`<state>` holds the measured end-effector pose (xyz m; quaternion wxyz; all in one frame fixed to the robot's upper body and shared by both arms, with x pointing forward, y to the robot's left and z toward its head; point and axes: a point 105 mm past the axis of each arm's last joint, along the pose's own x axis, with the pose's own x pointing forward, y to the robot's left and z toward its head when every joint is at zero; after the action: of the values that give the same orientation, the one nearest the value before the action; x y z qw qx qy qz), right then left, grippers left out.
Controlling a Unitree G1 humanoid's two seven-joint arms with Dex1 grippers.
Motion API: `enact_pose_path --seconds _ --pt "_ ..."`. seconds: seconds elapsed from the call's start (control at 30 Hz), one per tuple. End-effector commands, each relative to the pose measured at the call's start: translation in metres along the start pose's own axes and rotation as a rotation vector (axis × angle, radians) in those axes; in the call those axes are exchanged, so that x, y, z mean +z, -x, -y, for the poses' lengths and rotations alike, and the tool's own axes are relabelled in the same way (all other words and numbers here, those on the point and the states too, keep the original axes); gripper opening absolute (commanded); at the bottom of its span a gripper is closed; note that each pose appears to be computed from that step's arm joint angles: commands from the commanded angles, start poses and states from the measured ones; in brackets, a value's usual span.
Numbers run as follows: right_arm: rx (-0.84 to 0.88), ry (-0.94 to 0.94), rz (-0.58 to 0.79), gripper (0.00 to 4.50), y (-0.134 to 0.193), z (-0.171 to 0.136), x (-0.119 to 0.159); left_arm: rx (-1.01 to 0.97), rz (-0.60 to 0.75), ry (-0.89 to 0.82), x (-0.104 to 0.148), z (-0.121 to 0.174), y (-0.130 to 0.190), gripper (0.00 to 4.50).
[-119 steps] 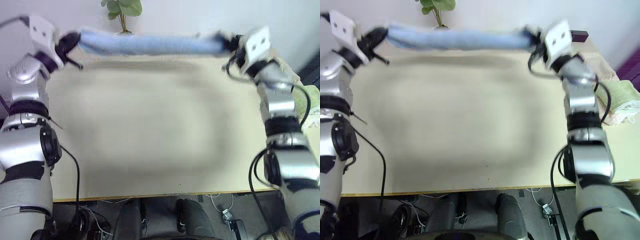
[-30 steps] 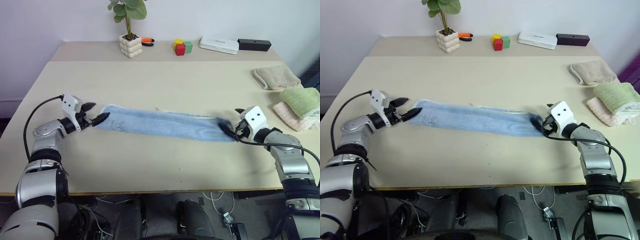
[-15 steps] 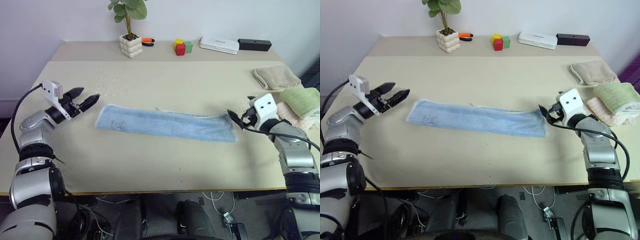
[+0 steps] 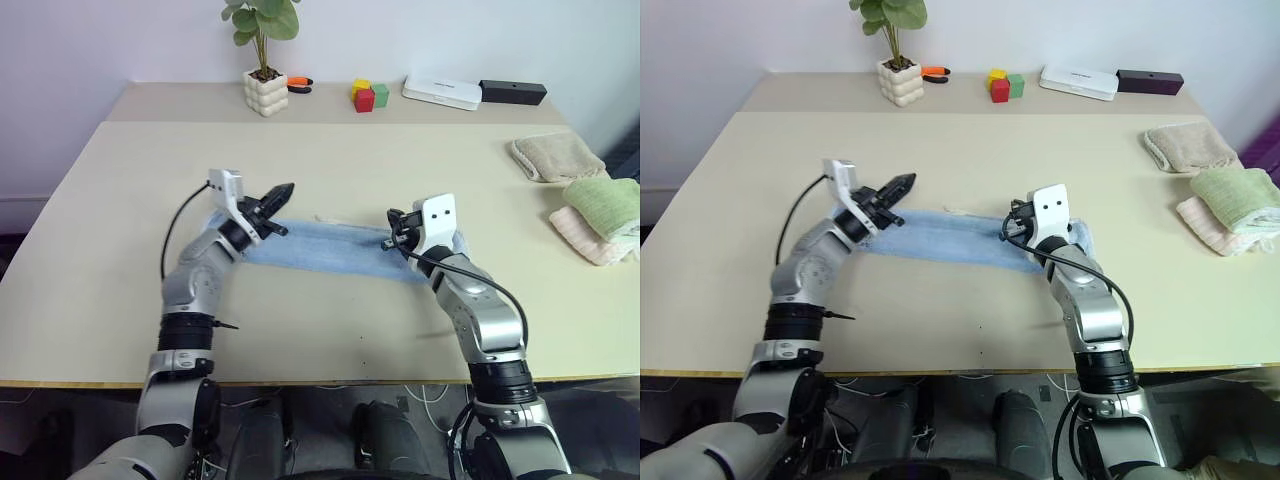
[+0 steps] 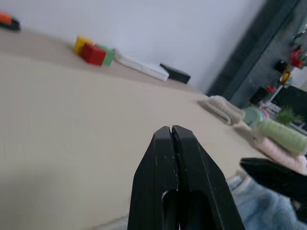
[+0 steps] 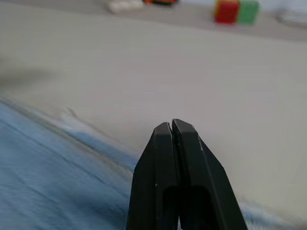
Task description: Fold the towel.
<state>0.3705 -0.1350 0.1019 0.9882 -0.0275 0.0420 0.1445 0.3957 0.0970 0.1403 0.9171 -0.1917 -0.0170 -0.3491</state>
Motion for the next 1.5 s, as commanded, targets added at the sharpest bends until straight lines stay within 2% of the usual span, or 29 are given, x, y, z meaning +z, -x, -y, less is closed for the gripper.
enact_pose_path --seconds 0.03,0.3,0.73,0.83,0.87,0.93,0.97,1.07,1.17,1.2,1.23,1.37,1.5 --pt "-0.045 0.02 -0.013 0.03 0.002 0.003 -0.014 0.036 -0.034 -0.064 -0.008 -0.008 -0.001 0.01" --pt "-0.21 0.135 -0.025 0.03 0.013 0.045 -0.021 0.164 -0.117 -0.135 -0.016 -0.06 0.034 0.01" --pt "-0.388 0.257 -0.022 0.03 0.024 0.112 -0.006 0.289 -0.087 -0.233 0.024 -0.103 0.078 0.01" --pt "-0.329 0.13 0.025 0.03 0.028 0.11 0.003 0.296 -0.053 -0.216 0.036 -0.107 0.082 0.01" --pt "-0.286 0.06 0.067 0.27 0.031 0.106 0.011 0.27 -0.047 -0.22 0.039 -0.104 0.083 0.0" --pt "-0.238 -0.07 0.129 0.81 0.037 0.103 0.026 0.216 -0.044 -0.25 0.044 -0.098 0.083 0.54" --pt "-0.216 -0.15 0.157 1.29 0.041 0.103 0.034 0.174 -0.049 -0.281 0.047 -0.092 0.082 0.84" --pt "-0.093 -0.276 0.215 2.84 0.059 0.092 0.056 0.089 -0.054 -0.345 0.06 -0.081 0.081 2.31" --pt "0.004 -0.381 0.163 4.39 0.083 0.082 0.05 0.017 -0.039 -0.381 0.074 -0.073 0.079 3.8" --pt "-0.002 -0.414 0.139 4.5 0.091 0.083 0.044 -0.006 -0.044 -0.392 0.077 -0.07 0.078 4.37" --pt "-0.029 -0.455 0.116 4.5 0.099 0.084 0.036 -0.034 -0.042 -0.409 0.079 -0.067 0.078 4.44" --pt "-0.201 -0.701 0.14 4.5 0.132 0.077 0.013 -0.22 -0.065 -0.374 0.083 -0.049 0.084 4.44" --pt "-0.248 -0.762 0.097 4.5 0.145 0.056 -0.001 -0.29 -0.109 -0.391 0.08 -0.043 0.088 4.44"
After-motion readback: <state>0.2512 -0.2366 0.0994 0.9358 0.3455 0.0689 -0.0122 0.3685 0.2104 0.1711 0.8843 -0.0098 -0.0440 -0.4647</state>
